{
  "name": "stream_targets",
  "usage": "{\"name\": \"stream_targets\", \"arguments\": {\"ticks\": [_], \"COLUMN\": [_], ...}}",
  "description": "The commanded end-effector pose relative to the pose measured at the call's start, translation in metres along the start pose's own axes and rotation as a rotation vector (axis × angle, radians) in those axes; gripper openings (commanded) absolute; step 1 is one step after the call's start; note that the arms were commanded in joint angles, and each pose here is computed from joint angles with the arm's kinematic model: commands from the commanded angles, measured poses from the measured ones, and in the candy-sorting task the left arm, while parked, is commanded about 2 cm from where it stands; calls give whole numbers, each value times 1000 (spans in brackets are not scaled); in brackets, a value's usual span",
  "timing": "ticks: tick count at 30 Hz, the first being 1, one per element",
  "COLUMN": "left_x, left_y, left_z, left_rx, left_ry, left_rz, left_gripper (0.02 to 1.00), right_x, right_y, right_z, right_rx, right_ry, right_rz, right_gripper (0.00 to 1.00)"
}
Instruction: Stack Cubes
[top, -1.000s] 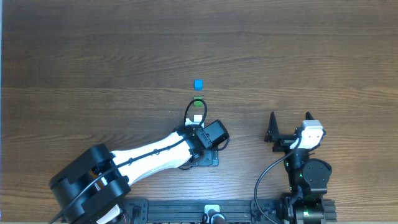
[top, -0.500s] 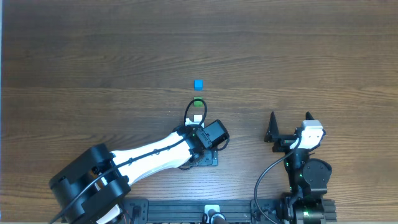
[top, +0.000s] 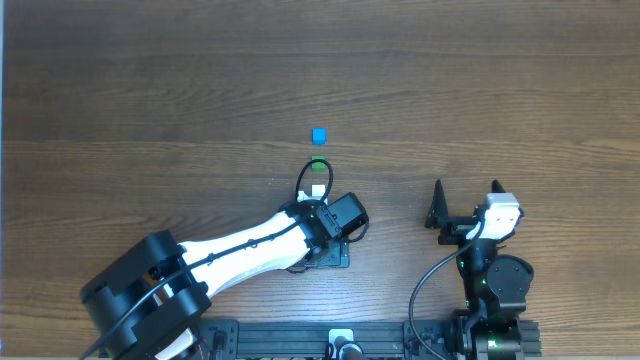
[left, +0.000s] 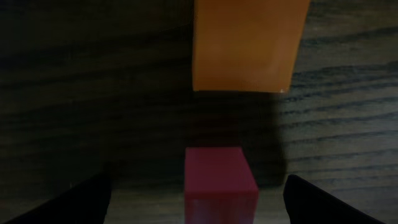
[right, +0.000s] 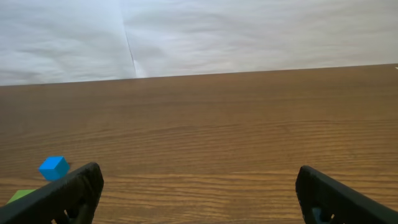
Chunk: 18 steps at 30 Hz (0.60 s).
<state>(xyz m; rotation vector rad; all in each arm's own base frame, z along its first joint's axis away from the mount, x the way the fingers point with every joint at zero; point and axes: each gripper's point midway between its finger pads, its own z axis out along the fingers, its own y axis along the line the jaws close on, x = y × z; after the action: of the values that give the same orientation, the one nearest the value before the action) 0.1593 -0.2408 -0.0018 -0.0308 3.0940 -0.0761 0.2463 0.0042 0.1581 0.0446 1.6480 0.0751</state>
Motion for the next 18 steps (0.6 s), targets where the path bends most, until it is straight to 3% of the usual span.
{"name": "stream_targets", "arguments": {"ticks": [1, 12, 18], "left_x": [-5, -5, -5], "left_y": [-3, -3, -2], "left_z": [0, 0, 0], "left_rx": [-8, -8, -9], "left_ry": [-18, -18, -21], "left_rz": [14, 14, 14], "left_gripper": [886, 847, 755], "right_x": [2, 1, 1], "right_y": [-2, -2, -2], "right_z": [0, 0, 0], "right_rx": [9, 9, 9], "right_ry": [-3, -3, -3], "right_rz": [-2, -2, -2], "right_gripper": [993, 991, 993]}}
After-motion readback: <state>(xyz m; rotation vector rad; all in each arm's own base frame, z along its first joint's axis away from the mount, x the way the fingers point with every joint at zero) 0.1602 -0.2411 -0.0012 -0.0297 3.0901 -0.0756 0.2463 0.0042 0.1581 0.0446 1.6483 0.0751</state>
